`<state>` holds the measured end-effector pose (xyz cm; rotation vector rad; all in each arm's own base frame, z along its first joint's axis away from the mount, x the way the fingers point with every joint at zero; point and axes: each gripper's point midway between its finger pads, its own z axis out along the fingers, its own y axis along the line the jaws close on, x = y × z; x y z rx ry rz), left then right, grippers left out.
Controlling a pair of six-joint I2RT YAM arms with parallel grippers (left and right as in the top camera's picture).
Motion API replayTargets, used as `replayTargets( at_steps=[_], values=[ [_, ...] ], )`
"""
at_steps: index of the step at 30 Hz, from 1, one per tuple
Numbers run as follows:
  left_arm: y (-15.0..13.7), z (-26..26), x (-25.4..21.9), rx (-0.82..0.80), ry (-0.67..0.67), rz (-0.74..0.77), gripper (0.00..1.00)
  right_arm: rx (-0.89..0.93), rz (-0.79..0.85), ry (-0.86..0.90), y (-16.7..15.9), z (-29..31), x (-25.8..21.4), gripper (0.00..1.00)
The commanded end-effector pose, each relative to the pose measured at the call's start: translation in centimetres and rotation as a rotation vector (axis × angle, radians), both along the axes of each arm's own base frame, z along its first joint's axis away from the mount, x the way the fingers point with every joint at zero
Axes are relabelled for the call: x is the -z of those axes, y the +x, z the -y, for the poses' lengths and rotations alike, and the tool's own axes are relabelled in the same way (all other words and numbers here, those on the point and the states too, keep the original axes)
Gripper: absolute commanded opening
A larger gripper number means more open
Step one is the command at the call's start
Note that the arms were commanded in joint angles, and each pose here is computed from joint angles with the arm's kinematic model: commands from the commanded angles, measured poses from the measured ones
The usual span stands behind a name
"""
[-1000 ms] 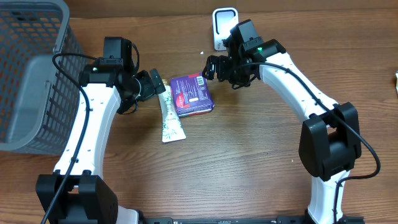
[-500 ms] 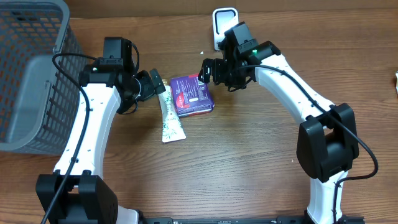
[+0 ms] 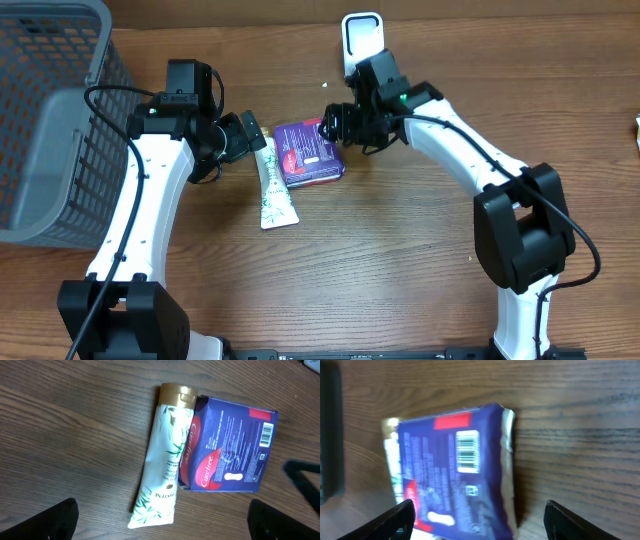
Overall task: Scan the item barcode
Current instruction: 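Grasp the purple Carefree pack's edge with the right gripper, then drag the purple pack right, away from the tube, and release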
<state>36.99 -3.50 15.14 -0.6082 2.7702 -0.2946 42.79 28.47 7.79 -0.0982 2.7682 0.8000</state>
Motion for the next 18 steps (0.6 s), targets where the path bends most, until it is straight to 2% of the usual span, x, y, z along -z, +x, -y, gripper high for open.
replayTargets(
  at_steps=[1,4,7,12,18],
  values=[
    [0.5,0.0,-0.3,0.002,-0.005,0.011,1.0,-0.003,0.005,-0.002,-0.6,0.0,1.2,0.83],
    [0.5,0.0,-0.3,0.002,-0.005,0.011,1.0,-0.006,0.015,0.003,-0.7,-0.1,1.9,0.82],
    [0.5,0.0,-0.3,0.002,-0.005,0.011,1.0,-0.024,0.019,0.033,-1.0,-0.8,2.1,0.78],
    [0.5,0.0,-0.3,0.002,-0.005,0.011,1.0,-0.066,0.02,0.061,-2.0,-2.4,2.1,0.65],
    [0.5,0.0,-0.3,0.002,-0.005,0.011,1.0,-0.071,0.036,0.037,-2.3,-2.9,2.3,0.6]
  ],
)
